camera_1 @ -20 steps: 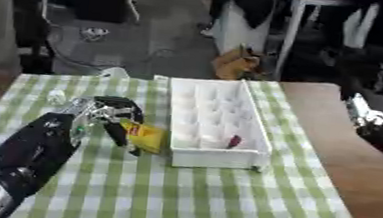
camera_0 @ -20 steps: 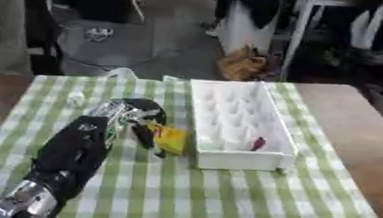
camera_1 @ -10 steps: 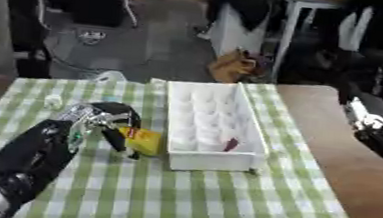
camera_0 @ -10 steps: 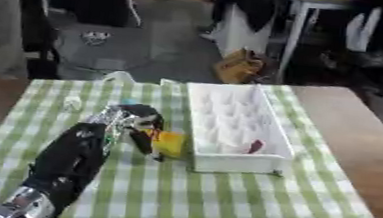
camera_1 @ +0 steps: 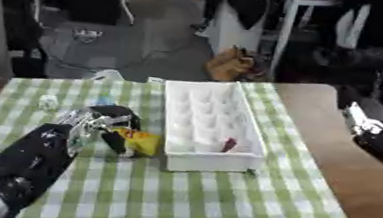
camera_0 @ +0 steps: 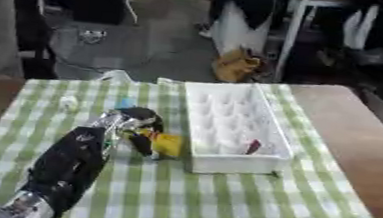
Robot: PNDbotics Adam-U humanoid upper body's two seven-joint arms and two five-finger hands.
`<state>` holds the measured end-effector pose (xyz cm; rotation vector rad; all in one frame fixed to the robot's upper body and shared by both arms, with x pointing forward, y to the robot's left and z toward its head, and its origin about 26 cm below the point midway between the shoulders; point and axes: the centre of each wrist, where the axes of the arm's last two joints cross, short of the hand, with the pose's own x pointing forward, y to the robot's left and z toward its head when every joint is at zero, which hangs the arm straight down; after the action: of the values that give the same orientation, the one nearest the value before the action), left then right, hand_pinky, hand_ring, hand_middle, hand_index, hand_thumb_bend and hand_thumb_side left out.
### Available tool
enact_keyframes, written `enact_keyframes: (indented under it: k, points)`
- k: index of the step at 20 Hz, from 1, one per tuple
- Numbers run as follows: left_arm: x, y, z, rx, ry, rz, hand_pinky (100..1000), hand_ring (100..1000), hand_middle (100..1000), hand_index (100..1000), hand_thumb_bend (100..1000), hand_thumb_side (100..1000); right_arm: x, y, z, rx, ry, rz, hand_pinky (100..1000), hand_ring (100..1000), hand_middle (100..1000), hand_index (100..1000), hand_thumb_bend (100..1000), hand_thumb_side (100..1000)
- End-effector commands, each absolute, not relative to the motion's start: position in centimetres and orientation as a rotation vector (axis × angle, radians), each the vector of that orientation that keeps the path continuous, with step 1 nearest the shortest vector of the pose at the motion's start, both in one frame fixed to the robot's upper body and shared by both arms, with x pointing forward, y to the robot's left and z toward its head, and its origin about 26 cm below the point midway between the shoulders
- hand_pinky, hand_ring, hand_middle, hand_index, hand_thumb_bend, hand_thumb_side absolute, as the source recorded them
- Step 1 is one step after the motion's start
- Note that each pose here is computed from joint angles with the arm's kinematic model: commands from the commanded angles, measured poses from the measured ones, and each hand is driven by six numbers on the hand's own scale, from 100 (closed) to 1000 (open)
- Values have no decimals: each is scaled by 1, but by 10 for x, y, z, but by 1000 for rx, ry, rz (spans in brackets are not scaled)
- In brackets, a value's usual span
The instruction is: Pick up objects on the table and place them in the box.
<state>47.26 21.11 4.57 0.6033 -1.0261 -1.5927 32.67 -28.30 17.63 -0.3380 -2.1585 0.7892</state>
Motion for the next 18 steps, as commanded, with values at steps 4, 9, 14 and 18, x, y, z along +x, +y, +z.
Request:
enact_keyframes:
  k: [4,9,14,18]
  points:
    - [480,215,64,616,-1042,-1570,716,676,624,767,365,297,327,-283,189,-358,-2192,808,738,776,779,954,240,540]
    - [481,217,66,654,-1052,-1532,505,370,354,561,100,150,327,-283,189,-357,-2192,808,738,776,777,954,235,541]
    - [482,217,73,639,-1095,-1493,471,318,301,515,100,169,328,-284,189,-358,-2193,805,738,776,777,954,236,541]
    - [491,224,108,631,-1150,-1482,474,313,294,509,100,156,328,-285,188,-361,-2190,803,738,777,777,954,235,539]
